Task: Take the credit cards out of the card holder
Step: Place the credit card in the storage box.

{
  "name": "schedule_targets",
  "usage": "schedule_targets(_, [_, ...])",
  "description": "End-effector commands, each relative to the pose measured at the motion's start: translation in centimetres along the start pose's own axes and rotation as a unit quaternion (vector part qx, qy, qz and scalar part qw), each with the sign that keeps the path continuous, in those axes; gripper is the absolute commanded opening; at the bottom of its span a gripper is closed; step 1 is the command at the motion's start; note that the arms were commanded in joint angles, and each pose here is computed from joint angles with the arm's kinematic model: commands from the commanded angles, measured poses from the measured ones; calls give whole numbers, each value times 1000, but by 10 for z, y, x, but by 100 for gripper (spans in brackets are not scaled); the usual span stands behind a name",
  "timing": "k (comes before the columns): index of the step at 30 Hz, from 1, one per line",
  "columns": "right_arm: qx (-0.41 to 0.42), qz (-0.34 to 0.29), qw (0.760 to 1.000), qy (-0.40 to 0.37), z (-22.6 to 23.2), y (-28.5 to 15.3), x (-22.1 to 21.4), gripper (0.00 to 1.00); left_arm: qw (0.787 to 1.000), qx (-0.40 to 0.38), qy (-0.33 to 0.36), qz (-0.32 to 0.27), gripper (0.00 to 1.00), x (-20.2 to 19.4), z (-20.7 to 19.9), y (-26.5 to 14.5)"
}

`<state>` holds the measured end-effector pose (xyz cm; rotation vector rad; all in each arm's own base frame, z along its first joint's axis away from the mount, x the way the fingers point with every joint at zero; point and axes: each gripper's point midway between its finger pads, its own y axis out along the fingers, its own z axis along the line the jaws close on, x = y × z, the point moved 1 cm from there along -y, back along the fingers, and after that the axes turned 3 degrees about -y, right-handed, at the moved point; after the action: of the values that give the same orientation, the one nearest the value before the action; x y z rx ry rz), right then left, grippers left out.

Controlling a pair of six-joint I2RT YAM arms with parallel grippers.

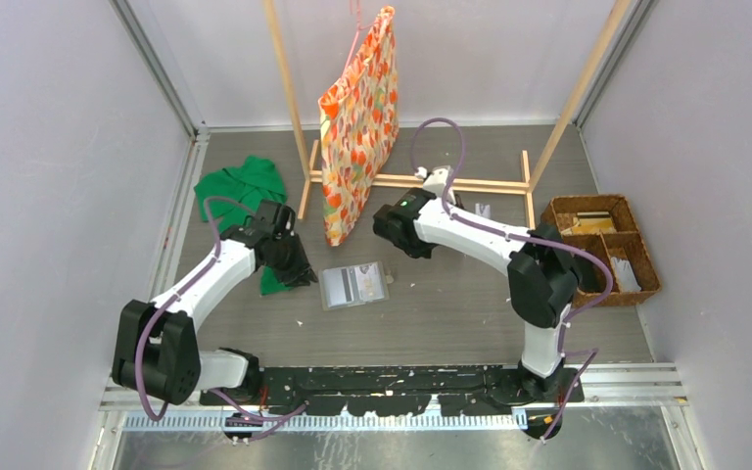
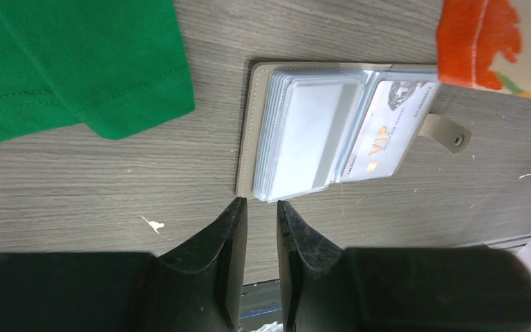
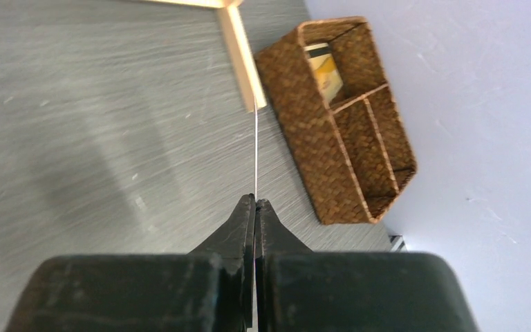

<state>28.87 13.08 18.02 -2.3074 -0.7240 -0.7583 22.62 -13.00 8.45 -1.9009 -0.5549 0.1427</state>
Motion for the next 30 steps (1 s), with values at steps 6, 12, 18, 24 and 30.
schedule_targets(6, [-156,-25,987,2,-117,57,7,1,1000,-16,18,-8,24,15,-17,-6])
schedule_targets(12, [-230,-27,973,-29,-159,86,-15,1,1000,-21,23,-4,23,19,-23,-7])
schedule_targets(18, [-265,50,962,-37,-176,113,-45,1,999,-28,34,1,23,21,-30,-12])
schedule_targets(24, [-323,101,940,-36,-203,139,-74,1,997,-47,54,31,23,17,-40,-16])
schedule_targets(30, [-359,58,930,-44,-222,161,-69,1,995,-57,65,53,23,9,-41,-18])
